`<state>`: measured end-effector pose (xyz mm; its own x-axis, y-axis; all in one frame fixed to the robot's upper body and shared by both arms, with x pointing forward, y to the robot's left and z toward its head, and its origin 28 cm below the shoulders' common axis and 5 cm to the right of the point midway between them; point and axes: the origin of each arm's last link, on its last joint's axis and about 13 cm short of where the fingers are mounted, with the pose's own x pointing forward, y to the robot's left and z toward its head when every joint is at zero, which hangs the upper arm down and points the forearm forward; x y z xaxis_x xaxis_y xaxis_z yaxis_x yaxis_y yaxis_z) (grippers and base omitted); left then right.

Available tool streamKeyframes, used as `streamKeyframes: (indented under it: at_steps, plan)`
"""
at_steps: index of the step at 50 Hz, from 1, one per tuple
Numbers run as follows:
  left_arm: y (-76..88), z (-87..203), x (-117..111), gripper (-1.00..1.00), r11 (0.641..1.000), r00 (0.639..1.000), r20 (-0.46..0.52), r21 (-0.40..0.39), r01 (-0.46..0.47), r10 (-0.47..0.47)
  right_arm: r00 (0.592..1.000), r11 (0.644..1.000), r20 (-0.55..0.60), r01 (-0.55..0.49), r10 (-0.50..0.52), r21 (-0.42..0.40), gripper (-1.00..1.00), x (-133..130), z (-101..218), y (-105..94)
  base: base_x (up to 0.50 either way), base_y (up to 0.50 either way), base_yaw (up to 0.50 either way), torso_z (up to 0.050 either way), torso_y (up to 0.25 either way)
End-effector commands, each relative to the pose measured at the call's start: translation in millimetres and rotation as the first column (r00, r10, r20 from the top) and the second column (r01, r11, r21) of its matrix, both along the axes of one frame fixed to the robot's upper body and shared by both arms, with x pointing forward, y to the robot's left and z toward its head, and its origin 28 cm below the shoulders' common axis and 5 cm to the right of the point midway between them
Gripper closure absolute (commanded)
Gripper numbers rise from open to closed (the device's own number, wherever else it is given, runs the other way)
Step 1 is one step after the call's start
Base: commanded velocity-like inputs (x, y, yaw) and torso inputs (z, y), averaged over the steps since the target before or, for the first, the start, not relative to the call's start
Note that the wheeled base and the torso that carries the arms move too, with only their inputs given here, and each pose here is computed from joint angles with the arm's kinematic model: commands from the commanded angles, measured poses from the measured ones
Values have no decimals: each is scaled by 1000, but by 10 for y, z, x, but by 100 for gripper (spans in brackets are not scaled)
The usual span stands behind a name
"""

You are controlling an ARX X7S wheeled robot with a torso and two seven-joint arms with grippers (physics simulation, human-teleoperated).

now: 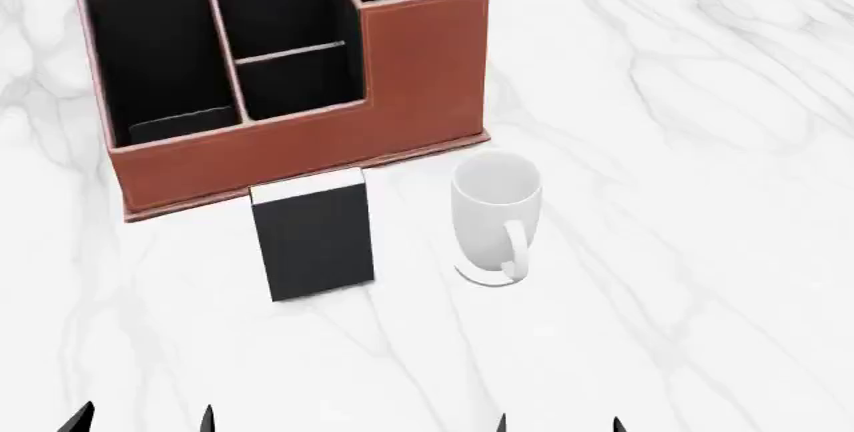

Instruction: Pick up the book and place it in the front compartment of the caddy.

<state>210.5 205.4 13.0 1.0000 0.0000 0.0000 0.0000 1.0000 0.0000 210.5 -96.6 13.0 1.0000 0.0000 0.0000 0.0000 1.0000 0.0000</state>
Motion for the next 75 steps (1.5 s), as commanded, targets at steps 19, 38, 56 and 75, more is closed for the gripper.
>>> streamKeyframes:
  at_steps: [19, 38, 56, 75]
  plan:
    - [3, 54, 29, -100, 1000, 998, 59, 4, -20, 20, 999, 999, 22, 35, -34, -38, -100, -41, -15, 2, 0, 0, 0, 0, 0]
    - [150, 935, 60, -100, 997, 994, 92, 53, -59, 54, 971, 996, 219, 91, -91, 10, -100, -3, 992, -237, 272, 0, 0, 0, 0]
    - [206, 1203, -3, -100, 998, 986, 159, 43, -55, 48, 949, 993, 291, 114, -118, 30, -100, -16, 1253, -364, 500, 0, 0, 0, 0]
    - [197, 1197, -17, -100, 999, 988, 154, 35, -32, 26, 947, 993, 298, 114, -122, 42, -100, -18, 1258, -394, 500, 0, 0, 0, 1]
